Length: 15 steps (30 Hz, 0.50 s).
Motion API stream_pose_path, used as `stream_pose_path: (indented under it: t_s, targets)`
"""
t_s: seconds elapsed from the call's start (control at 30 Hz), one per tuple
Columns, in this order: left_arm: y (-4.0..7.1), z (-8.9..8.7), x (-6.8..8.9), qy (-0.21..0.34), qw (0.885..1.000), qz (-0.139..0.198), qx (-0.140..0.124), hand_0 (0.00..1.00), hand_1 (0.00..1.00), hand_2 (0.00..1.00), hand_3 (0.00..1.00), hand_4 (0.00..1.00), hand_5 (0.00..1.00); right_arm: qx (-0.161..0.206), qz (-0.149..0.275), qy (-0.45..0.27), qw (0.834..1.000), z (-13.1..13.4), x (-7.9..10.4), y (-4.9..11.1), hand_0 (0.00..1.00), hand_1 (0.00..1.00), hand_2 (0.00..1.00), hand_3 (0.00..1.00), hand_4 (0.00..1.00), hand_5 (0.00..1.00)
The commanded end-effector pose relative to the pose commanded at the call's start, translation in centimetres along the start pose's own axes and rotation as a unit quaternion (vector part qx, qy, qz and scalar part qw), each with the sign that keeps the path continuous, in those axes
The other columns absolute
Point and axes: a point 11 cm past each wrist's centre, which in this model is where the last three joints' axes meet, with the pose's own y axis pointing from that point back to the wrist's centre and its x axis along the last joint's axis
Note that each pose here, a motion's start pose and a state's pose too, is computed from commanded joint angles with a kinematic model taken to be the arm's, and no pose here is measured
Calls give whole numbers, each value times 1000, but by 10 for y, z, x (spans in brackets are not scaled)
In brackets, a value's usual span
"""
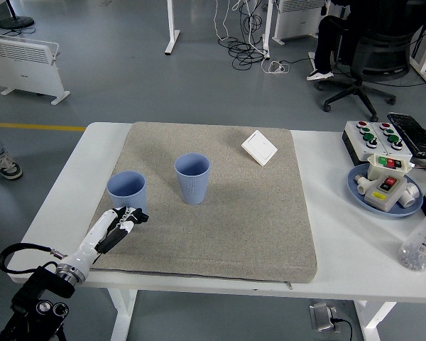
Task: Push cup pick cup insert cup
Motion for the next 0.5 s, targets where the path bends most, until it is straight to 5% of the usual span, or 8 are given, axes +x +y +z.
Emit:
stream_pose_path:
  t_s: [0.5]
  targets:
    - [-18,3,18,-39,999,-8,2,765,687,643,591,625,998,1,-2,7,1000,-2,-2,0,755,630,650,560,78,468]
